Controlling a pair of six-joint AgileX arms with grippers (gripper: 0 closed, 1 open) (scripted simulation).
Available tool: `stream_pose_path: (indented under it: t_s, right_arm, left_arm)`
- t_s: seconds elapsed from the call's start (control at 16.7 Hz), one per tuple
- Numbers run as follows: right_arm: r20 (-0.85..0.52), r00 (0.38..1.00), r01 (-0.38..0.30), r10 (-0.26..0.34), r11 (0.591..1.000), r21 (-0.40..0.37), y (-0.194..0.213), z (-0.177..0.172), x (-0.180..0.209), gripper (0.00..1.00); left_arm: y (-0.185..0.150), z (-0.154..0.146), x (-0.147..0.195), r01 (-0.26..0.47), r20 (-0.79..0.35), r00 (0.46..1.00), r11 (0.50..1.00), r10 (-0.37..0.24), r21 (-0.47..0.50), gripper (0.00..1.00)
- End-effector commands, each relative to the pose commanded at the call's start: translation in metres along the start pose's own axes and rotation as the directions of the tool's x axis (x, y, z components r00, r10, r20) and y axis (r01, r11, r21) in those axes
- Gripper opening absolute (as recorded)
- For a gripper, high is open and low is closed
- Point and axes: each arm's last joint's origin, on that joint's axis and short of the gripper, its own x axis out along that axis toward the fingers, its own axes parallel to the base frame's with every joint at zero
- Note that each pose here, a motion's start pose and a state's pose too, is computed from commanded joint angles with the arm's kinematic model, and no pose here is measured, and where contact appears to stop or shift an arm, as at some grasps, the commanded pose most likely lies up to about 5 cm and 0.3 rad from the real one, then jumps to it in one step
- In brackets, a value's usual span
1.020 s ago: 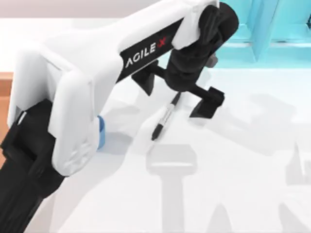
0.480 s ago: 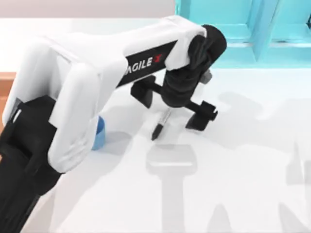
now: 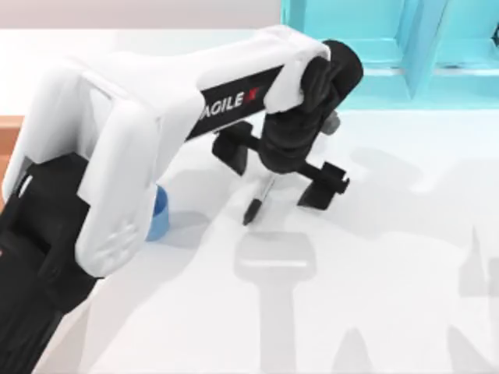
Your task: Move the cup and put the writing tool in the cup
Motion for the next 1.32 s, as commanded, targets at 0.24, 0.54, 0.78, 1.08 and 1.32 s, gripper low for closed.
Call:
stream_pose_path:
  t_s: [0.24,0.54,0.78,1.08,1.32]
  right_arm:
    - [0.000,1.000,0.000,0.000,1.000,0.000,0.000,0.000,0.000,1.00]
    - [0.000,1.000,0.000,0.000,1.000,0.000,0.000,0.000,0.000,1.00]
    - [0.000,1.000,0.000,0.000,1.000,0.000,0.000,0.000,0.000,1.00]
    - [0.000,1.000,0.000,0.000,1.000,0.000,0.000,0.000,0.000,1.00]
    - [0.000,1.000,0.000,0.000,1.000,0.000,0.000,0.000,0.000,1.00]
  left_arm:
    - [0.000,0.000,0.000,0.000,0.000,1.000,1.000,0.000,0.000,0.47]
    - [0.000,0.000,0.000,0.000,0.000,1.000,1.000,0.000,0.000,0.10]
    - [0.000,0.000,0.000,0.000,0.000,1.000,1.000,0.000,0.000,0.00]
    - [0.000,0.000,0.000,0.000,0.000,1.000,1.000,0.000,0.000,0.00]
    - [-0.010,-0.005,-0.045,0.064,0.050,0.997,0.998,-0.064,-0.015,0.00]
